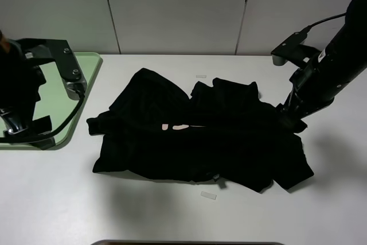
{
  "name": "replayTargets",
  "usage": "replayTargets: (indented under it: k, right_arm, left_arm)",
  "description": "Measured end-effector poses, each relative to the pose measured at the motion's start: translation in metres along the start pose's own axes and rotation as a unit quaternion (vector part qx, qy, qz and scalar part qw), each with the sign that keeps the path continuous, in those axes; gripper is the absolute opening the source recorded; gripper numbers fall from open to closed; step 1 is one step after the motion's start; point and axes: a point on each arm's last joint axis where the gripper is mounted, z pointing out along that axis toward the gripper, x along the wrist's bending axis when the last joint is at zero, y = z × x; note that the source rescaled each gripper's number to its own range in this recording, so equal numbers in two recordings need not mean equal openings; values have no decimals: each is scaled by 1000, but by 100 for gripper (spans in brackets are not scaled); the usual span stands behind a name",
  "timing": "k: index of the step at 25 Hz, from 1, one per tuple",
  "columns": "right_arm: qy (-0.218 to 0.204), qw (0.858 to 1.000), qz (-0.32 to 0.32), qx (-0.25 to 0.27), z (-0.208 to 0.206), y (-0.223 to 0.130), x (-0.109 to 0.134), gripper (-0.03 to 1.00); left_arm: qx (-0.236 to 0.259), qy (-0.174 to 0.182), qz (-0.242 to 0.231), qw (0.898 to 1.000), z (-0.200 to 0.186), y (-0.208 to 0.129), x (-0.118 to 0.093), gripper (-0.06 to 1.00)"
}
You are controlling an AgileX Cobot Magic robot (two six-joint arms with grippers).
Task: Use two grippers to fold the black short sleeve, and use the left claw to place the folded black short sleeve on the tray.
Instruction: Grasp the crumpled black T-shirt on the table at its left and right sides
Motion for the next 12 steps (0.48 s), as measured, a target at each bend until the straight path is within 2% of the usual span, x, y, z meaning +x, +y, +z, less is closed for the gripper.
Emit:
replayTargets:
  k: [12]
  right_arm:
    - [15, 999, -32, 31, 41, 2, -4, 100]
  left_arm:
    - [23, -7, 68, 997, 49, 23, 11, 97]
